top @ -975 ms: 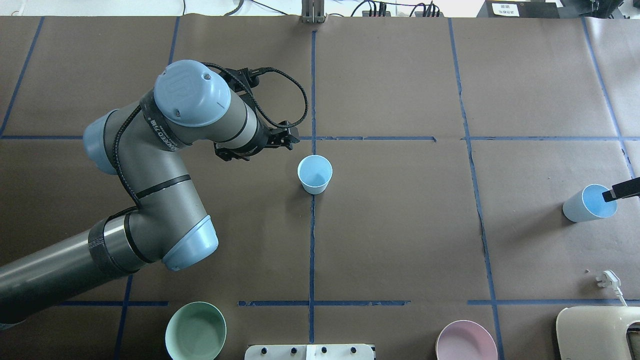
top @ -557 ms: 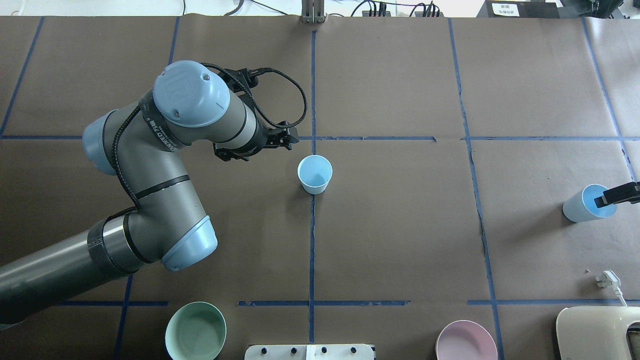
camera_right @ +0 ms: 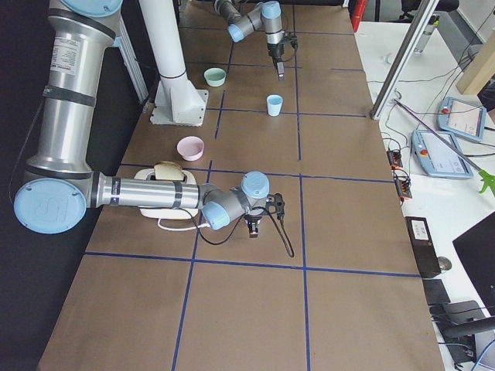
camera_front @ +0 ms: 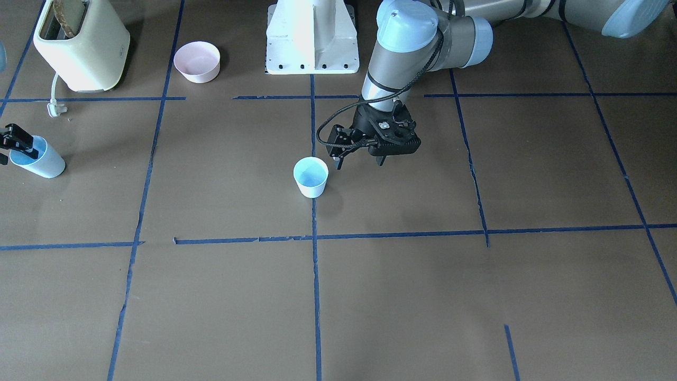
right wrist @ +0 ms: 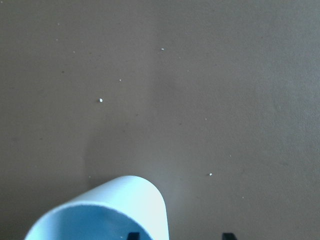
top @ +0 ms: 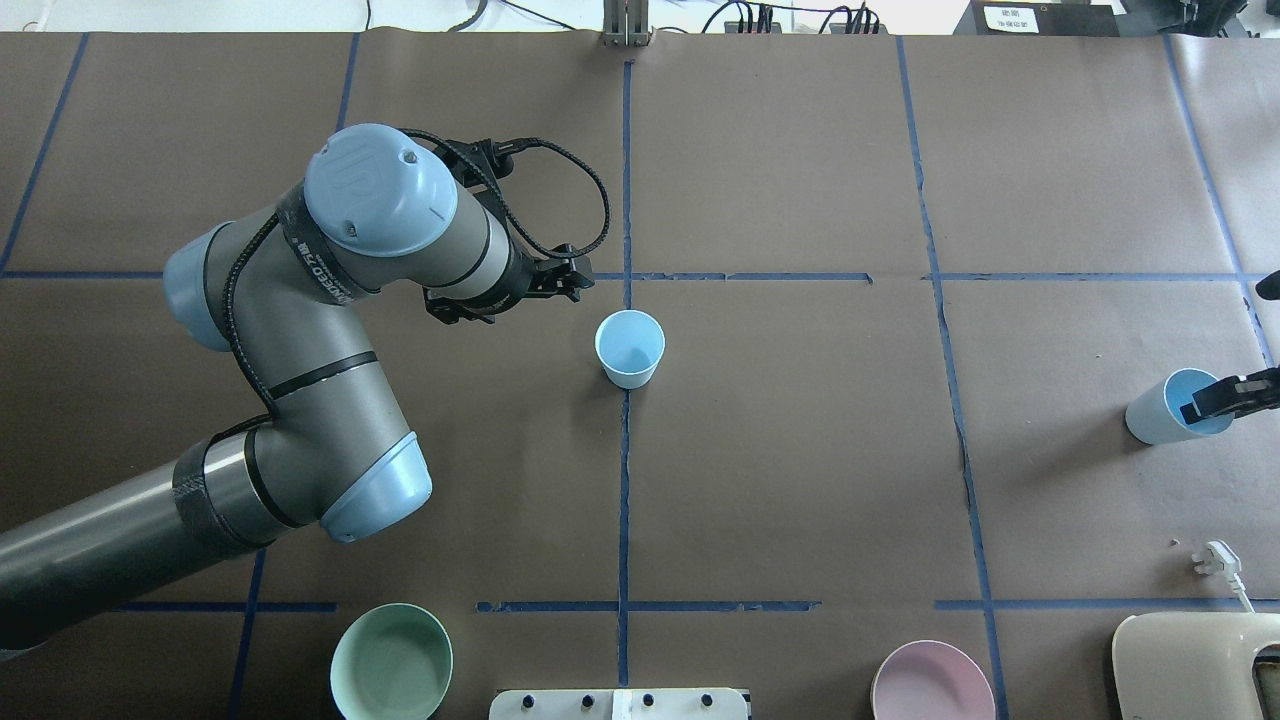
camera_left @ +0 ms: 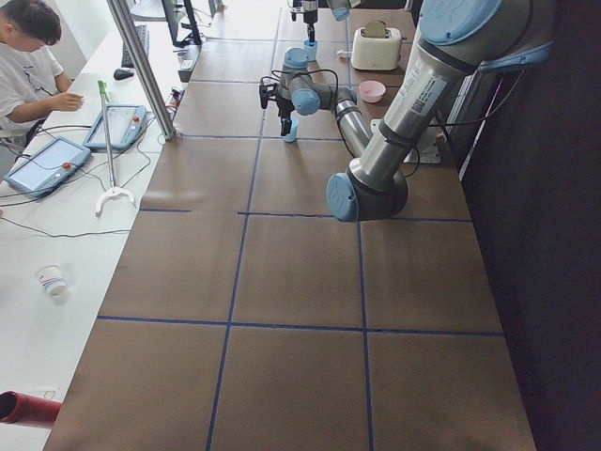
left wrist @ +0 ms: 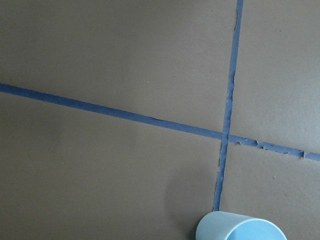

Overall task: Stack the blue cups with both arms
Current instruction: 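Reach the right gripper to the other light blue cup and grasp it, then carry the held cup with the right gripper over the center cup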

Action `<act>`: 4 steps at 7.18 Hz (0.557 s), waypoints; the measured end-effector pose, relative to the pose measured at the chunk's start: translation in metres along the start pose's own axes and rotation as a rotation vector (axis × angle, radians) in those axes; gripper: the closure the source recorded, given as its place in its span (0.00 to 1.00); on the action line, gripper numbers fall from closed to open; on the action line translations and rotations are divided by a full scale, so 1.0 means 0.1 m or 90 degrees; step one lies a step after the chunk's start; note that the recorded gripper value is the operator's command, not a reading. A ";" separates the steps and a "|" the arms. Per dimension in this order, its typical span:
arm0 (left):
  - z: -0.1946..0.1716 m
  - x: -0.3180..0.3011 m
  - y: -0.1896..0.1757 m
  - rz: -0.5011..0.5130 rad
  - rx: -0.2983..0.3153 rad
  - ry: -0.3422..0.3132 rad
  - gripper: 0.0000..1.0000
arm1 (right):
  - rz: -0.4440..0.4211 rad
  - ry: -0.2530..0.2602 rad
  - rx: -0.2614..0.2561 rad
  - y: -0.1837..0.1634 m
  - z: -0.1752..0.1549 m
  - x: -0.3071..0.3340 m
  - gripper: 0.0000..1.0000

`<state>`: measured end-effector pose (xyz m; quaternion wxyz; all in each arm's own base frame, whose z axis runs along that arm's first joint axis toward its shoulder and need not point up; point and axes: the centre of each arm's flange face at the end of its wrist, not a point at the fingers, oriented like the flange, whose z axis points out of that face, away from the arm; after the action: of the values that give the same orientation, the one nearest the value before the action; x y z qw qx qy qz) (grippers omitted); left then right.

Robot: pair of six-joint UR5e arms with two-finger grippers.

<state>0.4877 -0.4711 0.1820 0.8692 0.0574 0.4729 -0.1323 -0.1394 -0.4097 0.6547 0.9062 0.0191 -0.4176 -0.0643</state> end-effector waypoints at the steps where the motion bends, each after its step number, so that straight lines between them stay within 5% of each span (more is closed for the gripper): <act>1: 0.01 -0.02 0.00 0.001 0.000 -0.002 0.00 | -0.003 -0.003 0.000 -0.03 0.00 -0.03 1.00; 4: -0.02 -0.05 -0.08 -0.001 0.006 -0.002 0.00 | -0.012 -0.091 0.013 -0.35 -0.33 -0.69 1.00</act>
<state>0.4816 -0.4774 0.1856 0.8695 0.0611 0.4710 -0.1355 -0.1619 -0.4355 0.5777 0.8730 0.0276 -0.4819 -0.0698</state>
